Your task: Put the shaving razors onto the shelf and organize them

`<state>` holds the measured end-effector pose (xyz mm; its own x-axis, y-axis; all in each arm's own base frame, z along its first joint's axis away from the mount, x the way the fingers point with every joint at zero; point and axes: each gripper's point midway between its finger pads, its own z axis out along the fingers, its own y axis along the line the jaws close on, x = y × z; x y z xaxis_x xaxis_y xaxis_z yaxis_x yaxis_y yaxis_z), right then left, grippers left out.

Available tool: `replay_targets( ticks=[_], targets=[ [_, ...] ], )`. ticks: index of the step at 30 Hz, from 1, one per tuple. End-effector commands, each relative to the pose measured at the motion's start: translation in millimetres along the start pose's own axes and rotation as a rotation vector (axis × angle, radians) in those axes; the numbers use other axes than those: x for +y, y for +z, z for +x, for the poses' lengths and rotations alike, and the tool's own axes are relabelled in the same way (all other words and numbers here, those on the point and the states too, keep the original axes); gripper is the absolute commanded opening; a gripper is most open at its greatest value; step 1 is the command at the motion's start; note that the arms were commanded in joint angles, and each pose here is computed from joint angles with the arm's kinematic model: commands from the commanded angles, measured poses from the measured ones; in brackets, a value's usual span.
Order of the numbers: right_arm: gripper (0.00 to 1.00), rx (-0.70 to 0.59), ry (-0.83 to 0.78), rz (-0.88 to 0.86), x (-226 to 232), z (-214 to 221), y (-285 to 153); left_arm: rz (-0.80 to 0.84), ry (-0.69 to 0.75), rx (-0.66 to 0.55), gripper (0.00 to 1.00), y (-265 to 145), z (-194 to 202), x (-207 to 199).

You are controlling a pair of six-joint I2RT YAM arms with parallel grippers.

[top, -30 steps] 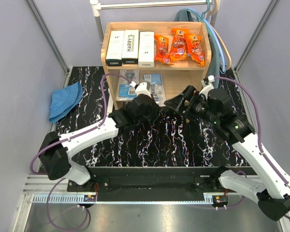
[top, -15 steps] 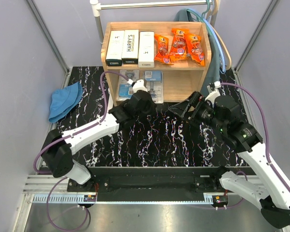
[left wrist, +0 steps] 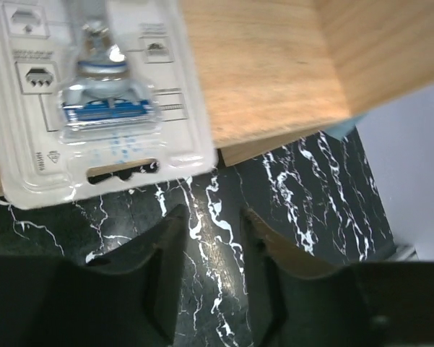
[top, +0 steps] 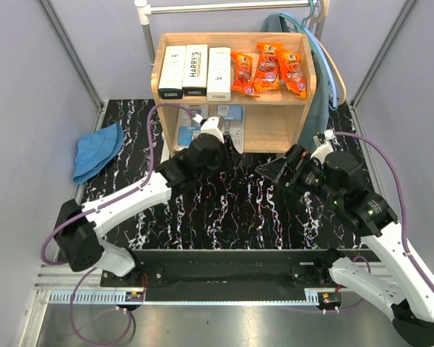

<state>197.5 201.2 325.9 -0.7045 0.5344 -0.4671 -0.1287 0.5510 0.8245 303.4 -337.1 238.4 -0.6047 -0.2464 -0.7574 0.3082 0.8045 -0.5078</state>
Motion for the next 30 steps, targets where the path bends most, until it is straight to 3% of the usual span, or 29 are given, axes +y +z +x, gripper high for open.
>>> replay_targets(
  ticks=[1, 5, 7, 19, 23, 30],
  targets=[
    [1.0, -0.016, -0.003, -0.002, -2, -1, -4, 0.153, 0.033, -0.092, 0.53, -39, -30, -36],
    [1.0, -0.014, 0.003, 0.003, -6, 2, -7, 0.155, 0.042, -0.099, 0.93, -62, -25, -27],
    [1.0, -0.02, 0.005, 0.003, -6, 2, -10, 0.136, 0.042, -0.098, 0.99, -69, -21, -19],
    [1.0, -0.047, -0.002, 0.054, -22, 5, -26, -0.054, 0.068, -0.088, 0.99, -132, 8, 60],
    [1.0, -0.048, 0.001, 0.064, -27, 7, -29, -0.017, 0.064, -0.098, 0.99, -149, 14, 65],
    [1.0, -0.061, -0.019, 0.113, -36, 5, -34, -0.111, 0.098, -0.05, 0.99, -156, 26, 88]
  ],
)
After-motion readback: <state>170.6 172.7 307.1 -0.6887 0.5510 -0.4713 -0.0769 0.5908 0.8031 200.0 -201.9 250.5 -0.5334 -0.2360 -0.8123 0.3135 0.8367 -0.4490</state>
